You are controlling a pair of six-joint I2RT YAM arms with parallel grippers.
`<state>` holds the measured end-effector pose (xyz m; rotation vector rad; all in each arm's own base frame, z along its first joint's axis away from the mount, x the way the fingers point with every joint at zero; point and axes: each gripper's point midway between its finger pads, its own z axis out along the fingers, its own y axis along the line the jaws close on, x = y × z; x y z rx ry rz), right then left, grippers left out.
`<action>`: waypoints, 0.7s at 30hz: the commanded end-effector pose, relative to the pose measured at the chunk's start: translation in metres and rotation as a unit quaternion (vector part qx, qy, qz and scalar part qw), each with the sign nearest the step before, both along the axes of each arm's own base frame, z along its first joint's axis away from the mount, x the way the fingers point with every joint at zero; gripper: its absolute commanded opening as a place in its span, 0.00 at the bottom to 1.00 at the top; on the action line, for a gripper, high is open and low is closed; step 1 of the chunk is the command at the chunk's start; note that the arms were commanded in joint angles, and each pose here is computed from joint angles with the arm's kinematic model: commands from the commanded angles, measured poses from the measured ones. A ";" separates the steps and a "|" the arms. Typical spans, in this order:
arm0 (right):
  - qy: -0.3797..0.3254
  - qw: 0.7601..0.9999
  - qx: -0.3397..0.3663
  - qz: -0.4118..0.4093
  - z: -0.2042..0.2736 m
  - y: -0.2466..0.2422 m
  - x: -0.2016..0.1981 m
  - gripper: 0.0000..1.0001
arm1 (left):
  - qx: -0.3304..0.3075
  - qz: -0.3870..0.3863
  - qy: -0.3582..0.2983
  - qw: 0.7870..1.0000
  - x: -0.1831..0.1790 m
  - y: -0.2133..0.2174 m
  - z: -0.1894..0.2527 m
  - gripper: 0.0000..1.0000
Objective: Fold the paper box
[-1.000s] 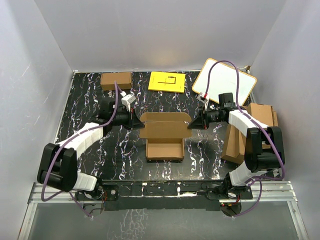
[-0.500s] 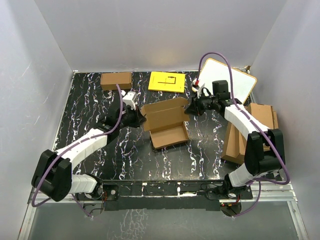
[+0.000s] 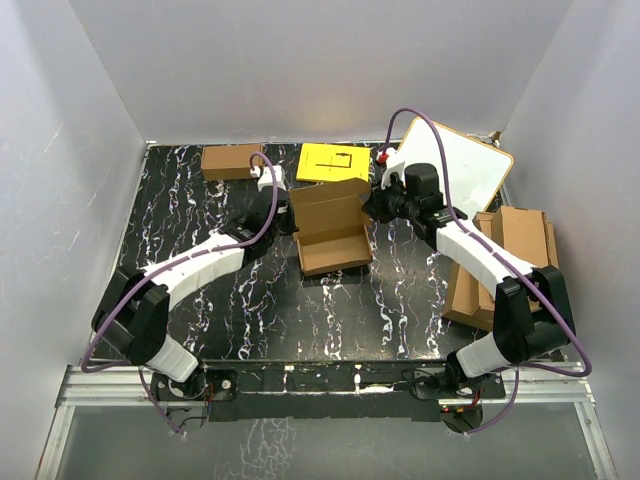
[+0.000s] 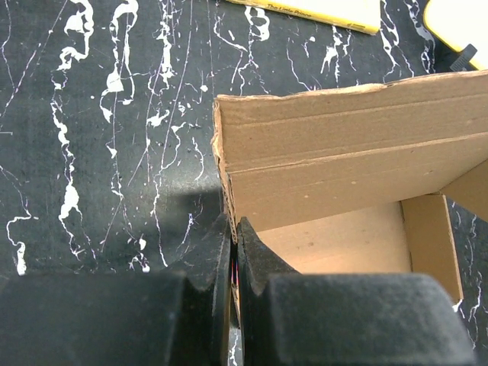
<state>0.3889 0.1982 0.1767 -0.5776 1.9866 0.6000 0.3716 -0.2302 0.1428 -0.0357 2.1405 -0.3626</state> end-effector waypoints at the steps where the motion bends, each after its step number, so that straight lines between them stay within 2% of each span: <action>1: -0.067 0.996 0.060 -0.025 0.041 0.020 0.008 0.08 | -0.025 0.006 -0.041 0.999 0.004 -0.026 0.028 0.00; 6: -0.080 0.993 0.082 -0.033 0.039 0.026 0.008 0.08 | -0.026 0.006 -0.078 0.997 0.012 -0.039 0.039 0.00; 13: -0.134 0.984 0.106 -0.060 0.044 0.021 0.014 0.08 | 0.011 0.012 -0.129 0.991 0.022 -0.048 0.044 0.00; 21: -0.163 0.975 0.135 -0.071 0.032 0.014 0.005 0.08 | 0.001 0.008 -0.168 0.986 0.017 -0.059 0.047 0.00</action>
